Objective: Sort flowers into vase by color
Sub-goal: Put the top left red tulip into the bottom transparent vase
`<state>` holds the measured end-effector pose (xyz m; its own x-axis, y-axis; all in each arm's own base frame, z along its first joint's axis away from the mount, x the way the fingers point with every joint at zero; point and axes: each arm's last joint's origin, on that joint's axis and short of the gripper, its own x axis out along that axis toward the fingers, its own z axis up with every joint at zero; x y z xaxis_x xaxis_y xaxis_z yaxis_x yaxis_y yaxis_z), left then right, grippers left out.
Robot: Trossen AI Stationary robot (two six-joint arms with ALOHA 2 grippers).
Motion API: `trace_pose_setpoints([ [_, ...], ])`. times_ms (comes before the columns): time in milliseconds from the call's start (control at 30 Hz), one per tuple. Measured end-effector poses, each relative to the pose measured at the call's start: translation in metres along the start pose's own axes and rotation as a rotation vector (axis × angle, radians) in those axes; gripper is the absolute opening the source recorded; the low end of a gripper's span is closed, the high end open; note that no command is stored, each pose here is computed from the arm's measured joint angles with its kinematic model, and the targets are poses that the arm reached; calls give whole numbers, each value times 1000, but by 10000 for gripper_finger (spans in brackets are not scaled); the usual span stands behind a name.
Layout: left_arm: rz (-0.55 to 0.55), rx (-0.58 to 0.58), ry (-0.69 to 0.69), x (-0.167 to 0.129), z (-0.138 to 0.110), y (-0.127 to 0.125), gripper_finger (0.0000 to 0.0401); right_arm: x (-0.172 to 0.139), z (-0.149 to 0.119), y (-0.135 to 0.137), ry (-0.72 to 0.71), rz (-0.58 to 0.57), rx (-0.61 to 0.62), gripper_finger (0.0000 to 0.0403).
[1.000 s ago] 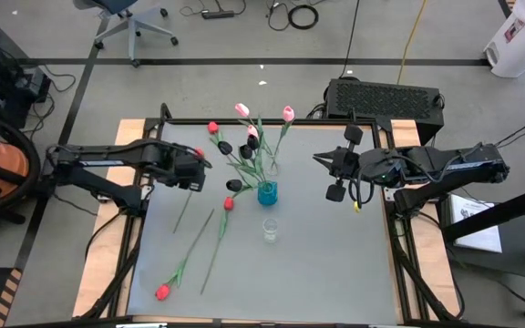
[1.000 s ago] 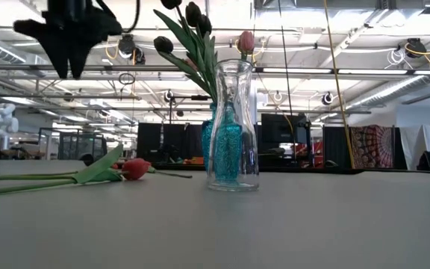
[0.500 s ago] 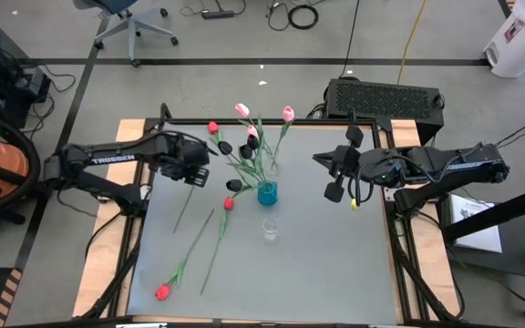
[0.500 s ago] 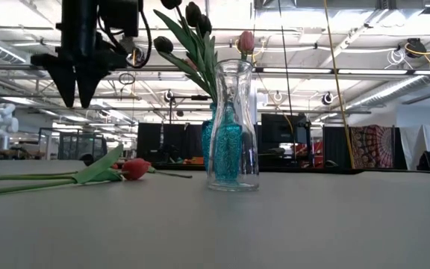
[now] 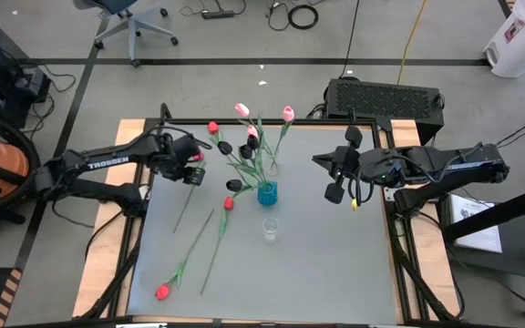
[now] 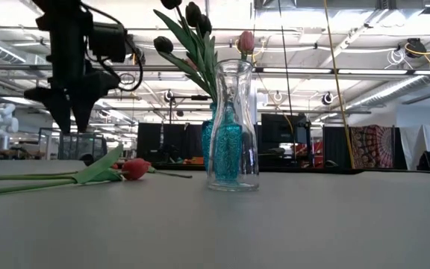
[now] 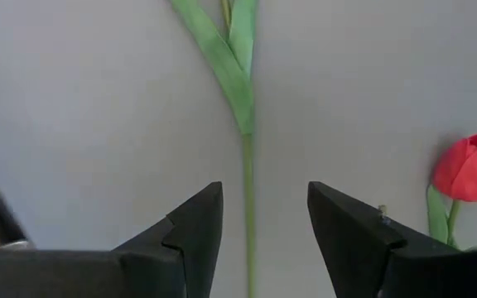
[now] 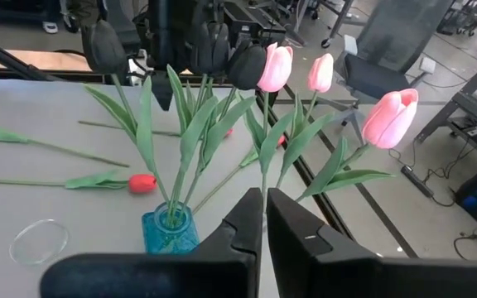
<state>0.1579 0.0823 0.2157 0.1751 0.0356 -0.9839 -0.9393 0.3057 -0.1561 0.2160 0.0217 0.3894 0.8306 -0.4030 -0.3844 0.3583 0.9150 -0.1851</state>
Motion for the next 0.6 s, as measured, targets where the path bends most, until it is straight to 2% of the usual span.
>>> trace_pose_setpoints([
  [333, -45, -8, -49, 22, 13, -8, 185, 0, 0, 0, 0, 0, 0, 13],
  [600, 59, -13, 12, 47, 23, -7, 185, 0, 0, 0, 0, -1, 10, 13],
])
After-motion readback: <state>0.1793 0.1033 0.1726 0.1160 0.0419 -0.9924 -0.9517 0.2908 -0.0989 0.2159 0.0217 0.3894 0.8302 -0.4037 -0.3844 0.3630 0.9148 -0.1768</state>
